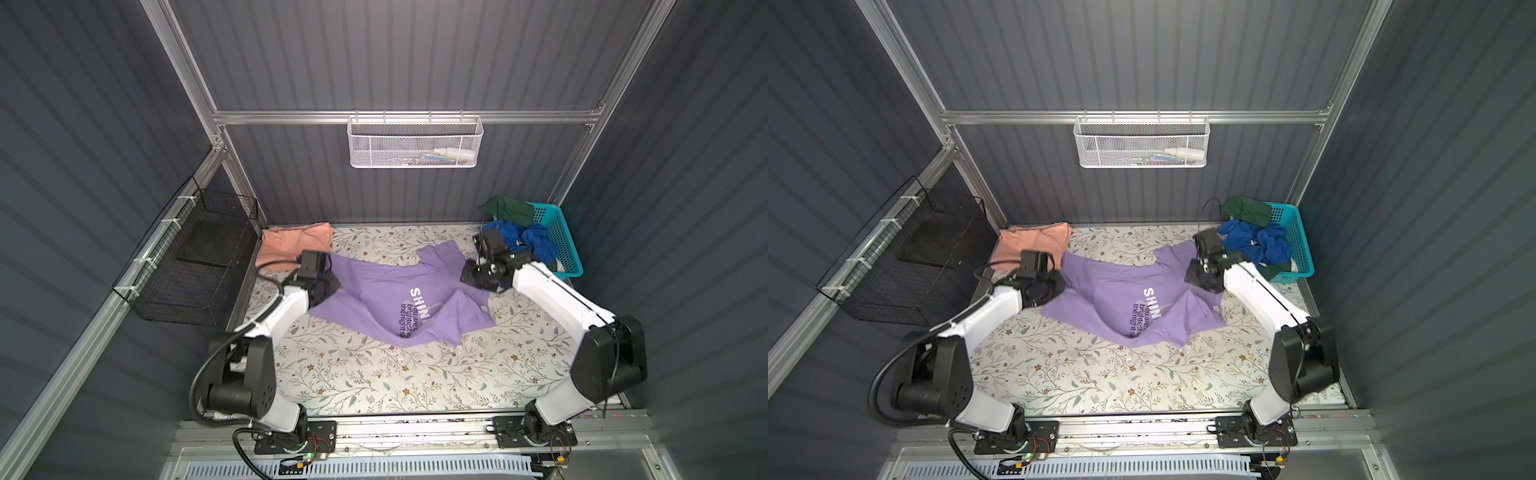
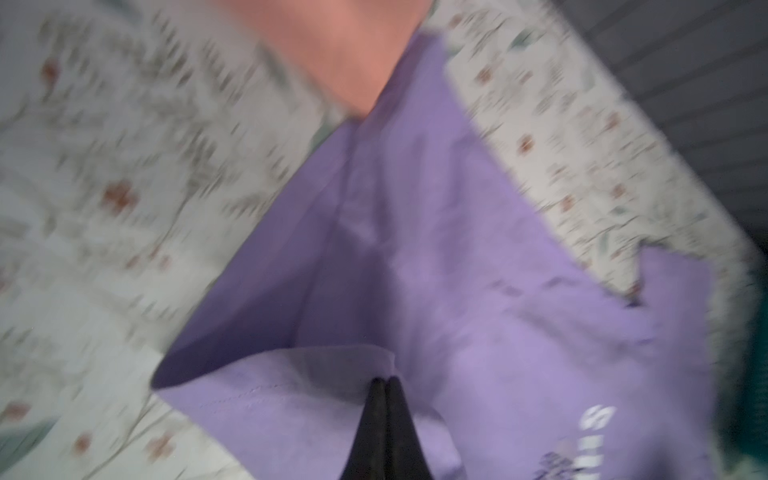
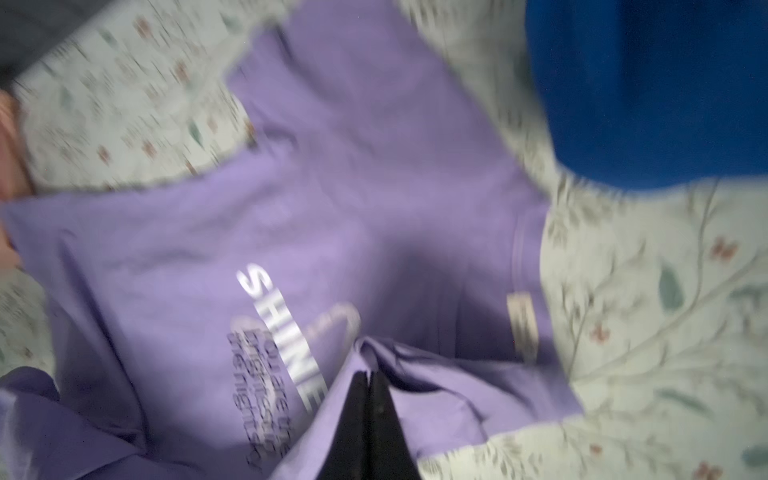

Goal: Fold and stack the t-shirts

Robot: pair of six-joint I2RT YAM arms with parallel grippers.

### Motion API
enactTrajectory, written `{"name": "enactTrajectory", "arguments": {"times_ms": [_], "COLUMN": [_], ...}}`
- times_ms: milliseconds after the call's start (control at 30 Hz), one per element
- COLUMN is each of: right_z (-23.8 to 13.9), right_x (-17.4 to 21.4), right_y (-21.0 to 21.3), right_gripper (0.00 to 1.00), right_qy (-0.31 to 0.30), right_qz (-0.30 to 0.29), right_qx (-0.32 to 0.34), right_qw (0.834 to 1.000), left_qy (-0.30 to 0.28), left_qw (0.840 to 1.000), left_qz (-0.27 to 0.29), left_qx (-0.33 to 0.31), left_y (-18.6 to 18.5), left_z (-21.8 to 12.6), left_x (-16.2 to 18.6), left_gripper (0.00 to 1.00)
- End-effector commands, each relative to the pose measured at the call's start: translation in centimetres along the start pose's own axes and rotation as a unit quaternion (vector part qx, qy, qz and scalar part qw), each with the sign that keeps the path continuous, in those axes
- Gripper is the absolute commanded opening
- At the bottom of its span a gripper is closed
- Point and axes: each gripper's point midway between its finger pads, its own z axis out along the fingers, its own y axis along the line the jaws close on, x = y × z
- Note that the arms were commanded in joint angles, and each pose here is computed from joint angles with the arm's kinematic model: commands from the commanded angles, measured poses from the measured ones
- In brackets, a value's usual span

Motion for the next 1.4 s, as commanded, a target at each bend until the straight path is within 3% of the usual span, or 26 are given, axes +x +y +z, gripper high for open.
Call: {"name": "enactTrajectory", "arguments": {"times_ms": [0, 67, 167, 333, 433, 500, 533, 600, 633, 700, 867, 1067, 1200, 1367], "right_z": [-8.2, -12.2, -13.5, -9.2, -6.1, -4.2, -3.4, -1.8, -1.2, -0.4, 1.5, 5.1, 7.9, 10.2], "right_x": [-7.4, -7.8, -4.0, 6.3, 12.0, 14.6, 15.6, 17.0, 17.4, 17.8, 18.2, 18.1, 17.2, 16.4], "right_y": [0.5, 0.1, -2.1, -7.4, -8.6, -8.9, -8.7, -7.7, -6.9, -5.1, 1.0, 6.7, 8.2, 7.8], "right_gripper": [0.00, 0.00, 0.00, 0.00, 0.01, 0.26, 0.27, 0.36, 0.41, 0.42, 0.52, 0.61, 0.63, 0.61], "right_qy": [-0.117, -0.158, -0.149, -0.054, 0.011, 0.044, 0.060, 0.088, 0.100, 0.116, 0.140, 0.175, 0.175, 0.176], "right_qz": [-0.044, -0.056, -0.046, 0.011, 0.042, 0.054, 0.053, 0.040, 0.030, 0.009, -0.036, -0.071, -0.086, -0.098], "right_qx": [0.036, 0.039, 0.026, 0.040, 0.016, 0.009, 0.002, -0.009, -0.015, -0.026, -0.088, -0.122, -0.101, -0.049], "right_qw": [0.991, 0.985, 0.987, 0.998, 0.999, 0.998, 0.997, 0.995, 0.994, 0.993, 0.986, 0.974, 0.976, 0.978], "left_qy": [-0.111, -0.161, -0.170, -0.060, -0.009, 0.002, 0.003, 0.003, 0.003, 0.002, 0.003, 0.037, 0.069, 0.115], "left_qw": [0.989, 0.981, 0.982, 0.998, 0.998, 0.997, 0.997, 0.997, 0.997, 0.998, 1.000, 0.995, 0.989, 0.985], "left_qz": [0.042, 0.044, 0.034, 0.001, -0.008, -0.013, -0.014, -0.008, -0.003, 0.009, 0.019, 0.047, 0.092, 0.100], "left_qx": [0.090, 0.103, 0.075, -0.010, -0.058, -0.073, -0.076, -0.076, -0.076, -0.063, 0.010, 0.079, 0.090, 0.083], "left_y": [-7.1, -7.5, -3.5, 6.1, 10.3, 11.6, 11.8, 11.5, 11.1, 10.0, 6.6, 2.9, 0.4, -0.2], "left_z": [-7.0, -11.5, -13.0, -7.6, -6.0, -5.5, -5.3, -5.2, -5.3, -5.3, -6.1, -5.4, -4.0, -1.2], "left_x": [-10.0, -11.2, -7.7, 4.1, 9.0, 10.3, 10.5, 10.1, 9.6, 8.7, 7.8, 10.0, 12.6, 14.4], "left_gripper": [0.00, 0.00, 0.00, 0.00, 0.00, 0.03, 0.18, 0.48, 0.52, 0.61, 0.63, 0.68, 0.73, 0.74]}}
